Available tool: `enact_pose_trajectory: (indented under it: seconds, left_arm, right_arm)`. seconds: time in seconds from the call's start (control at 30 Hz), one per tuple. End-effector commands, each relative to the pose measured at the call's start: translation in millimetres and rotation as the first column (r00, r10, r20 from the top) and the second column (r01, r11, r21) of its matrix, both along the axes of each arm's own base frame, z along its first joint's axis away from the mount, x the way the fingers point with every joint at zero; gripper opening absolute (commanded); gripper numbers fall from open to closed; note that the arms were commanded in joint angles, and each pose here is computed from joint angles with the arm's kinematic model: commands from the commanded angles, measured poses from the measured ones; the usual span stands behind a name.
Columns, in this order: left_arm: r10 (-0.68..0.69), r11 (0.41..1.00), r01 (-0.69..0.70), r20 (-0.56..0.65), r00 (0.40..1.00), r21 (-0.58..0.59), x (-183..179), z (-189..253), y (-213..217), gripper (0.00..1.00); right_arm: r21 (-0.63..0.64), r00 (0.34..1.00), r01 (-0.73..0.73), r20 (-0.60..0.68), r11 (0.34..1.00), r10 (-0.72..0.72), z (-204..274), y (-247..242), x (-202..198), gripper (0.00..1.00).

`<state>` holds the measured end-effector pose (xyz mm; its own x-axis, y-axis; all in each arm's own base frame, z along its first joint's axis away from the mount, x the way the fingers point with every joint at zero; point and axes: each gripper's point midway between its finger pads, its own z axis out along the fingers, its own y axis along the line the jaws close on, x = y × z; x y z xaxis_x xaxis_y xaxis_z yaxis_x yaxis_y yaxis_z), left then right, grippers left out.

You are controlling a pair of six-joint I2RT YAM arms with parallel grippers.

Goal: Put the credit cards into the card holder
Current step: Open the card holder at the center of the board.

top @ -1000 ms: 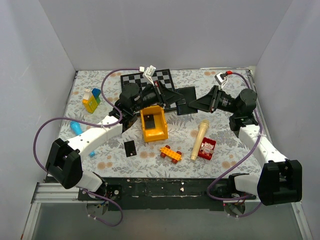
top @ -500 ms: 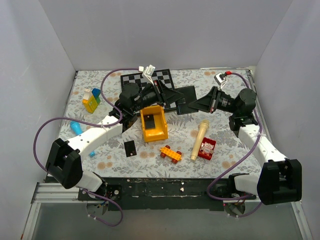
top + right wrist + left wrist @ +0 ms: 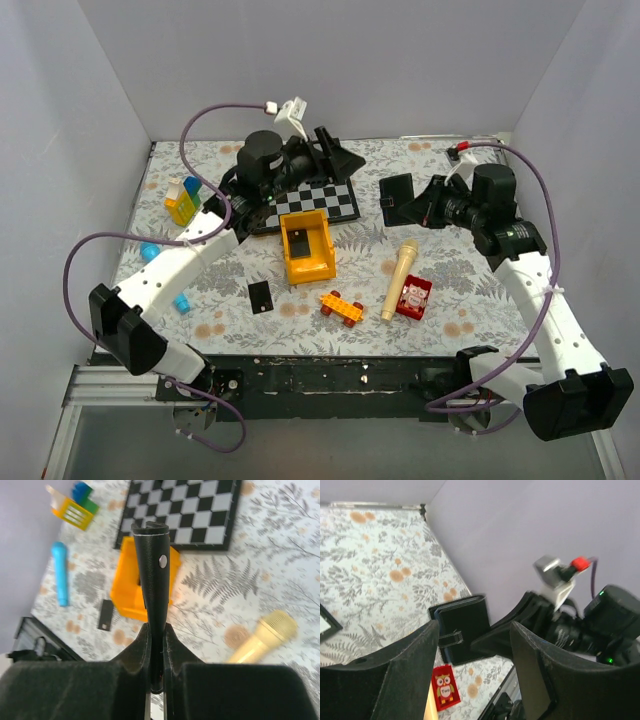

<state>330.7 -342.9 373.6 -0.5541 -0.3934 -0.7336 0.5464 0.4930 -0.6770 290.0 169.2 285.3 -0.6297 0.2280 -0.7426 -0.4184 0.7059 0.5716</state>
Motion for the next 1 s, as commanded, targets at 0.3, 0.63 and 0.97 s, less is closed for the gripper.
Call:
enact_pose_trajectory:
  seconds: [0.3,0.63,0.97]
  left_arm:
    - [-0.041,0.977,0.087,-0.232,0.972,0.192,-1.0,-7.9,-39.2,0.57]
    - [-0.155,0.975,0.201,-0.346,0.925,0.1,-20.8,-7.4,-62.5,0.58]
    - [-0.295,0.95,0.311,-0.414,0.861,-0.032,-42.1,8.2,-77.4,0.65]
  right_arm:
    - [-0.406,0.951,0.263,0.263,0.875,-0.164,-8.1,-38.4,-9.5,0.01]
    - [-0.404,0.912,0.261,0.402,0.877,-0.086,10.4,-28.8,-18.3,0.01]
    - [-0.471,0.886,0.24,0.464,0.849,0.006,9.0,-12.1,-26.8,0.01]
